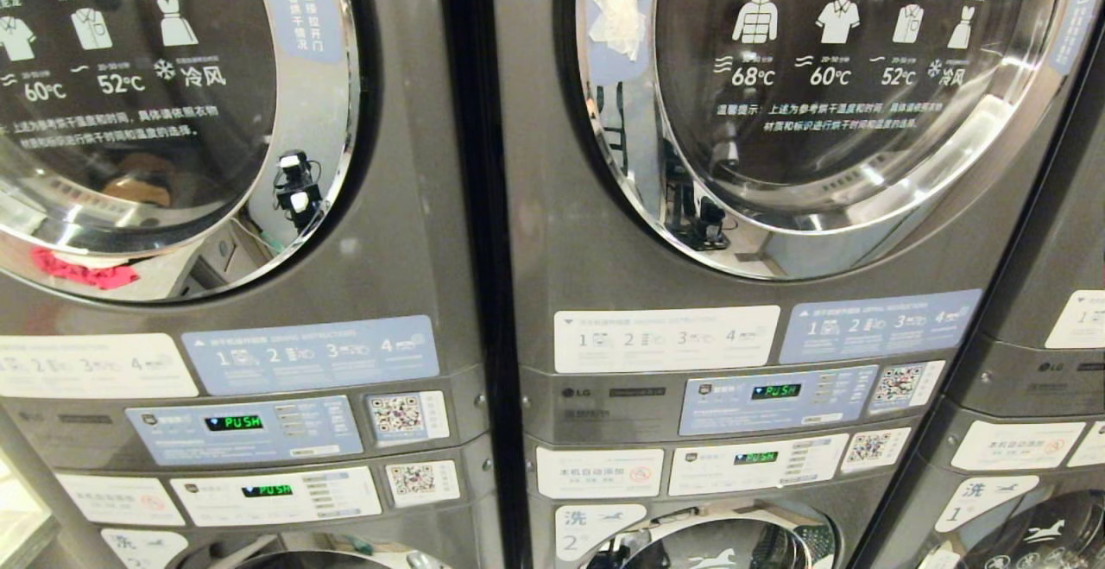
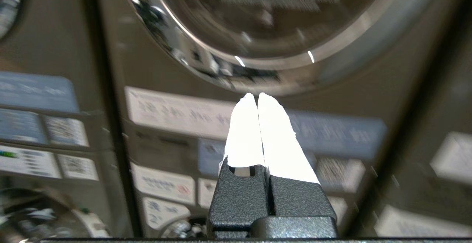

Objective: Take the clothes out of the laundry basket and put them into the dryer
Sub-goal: Open the dryer

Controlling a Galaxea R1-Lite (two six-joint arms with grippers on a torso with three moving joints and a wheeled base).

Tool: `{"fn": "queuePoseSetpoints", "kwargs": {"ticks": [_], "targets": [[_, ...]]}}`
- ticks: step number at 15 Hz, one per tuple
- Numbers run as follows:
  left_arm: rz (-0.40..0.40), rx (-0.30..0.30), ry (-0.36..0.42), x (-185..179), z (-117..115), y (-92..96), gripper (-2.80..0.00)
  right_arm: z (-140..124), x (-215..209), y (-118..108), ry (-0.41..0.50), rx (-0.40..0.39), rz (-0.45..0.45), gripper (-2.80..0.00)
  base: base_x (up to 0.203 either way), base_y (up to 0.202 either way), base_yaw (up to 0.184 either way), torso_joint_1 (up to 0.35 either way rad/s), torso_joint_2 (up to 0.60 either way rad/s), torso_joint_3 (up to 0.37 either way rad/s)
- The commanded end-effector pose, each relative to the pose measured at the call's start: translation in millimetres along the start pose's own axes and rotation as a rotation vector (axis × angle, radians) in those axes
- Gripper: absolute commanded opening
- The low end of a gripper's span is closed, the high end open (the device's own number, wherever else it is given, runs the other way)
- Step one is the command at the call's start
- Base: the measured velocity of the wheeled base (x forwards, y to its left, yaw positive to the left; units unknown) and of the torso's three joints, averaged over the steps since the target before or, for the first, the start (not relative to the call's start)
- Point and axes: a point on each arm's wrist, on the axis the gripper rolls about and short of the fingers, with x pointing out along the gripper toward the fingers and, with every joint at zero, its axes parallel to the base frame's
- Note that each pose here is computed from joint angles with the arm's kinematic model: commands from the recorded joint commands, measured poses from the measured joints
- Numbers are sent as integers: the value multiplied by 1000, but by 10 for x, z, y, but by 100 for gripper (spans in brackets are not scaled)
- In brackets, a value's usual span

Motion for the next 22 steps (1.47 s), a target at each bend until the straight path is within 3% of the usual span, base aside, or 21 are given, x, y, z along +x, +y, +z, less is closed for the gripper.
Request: {"fn": "queuePoseSetpoints", "kwargs": {"ticks": [1,4,5,8,13,22], "targets": [[1,1,1,1,-4,0,-280,282,828,-154,124,33,93,-280,0,0,0,0,0,0],[1,0,1,1,-4,0,-280,911,1614,-233,-12,16,270,-280,0,0,0,0,0,0],[1,0,1,1,-4,0,-280,988,1869,-214,-28,21,330,0,0,0,0,0,0,0],[1,1,1,1,-4,0,-280,1094,2448,30,-66,51,511,0,0,0,0,0,0,0],[1,1,1,1,-4,0,-280,1015,2769,466,-65,87,685,0,0,0,0,0,0,0],[1,1,1,1,-4,0,-280,820,3316,610,-54,45,684,0,0,0,0,0,0,0]]}}
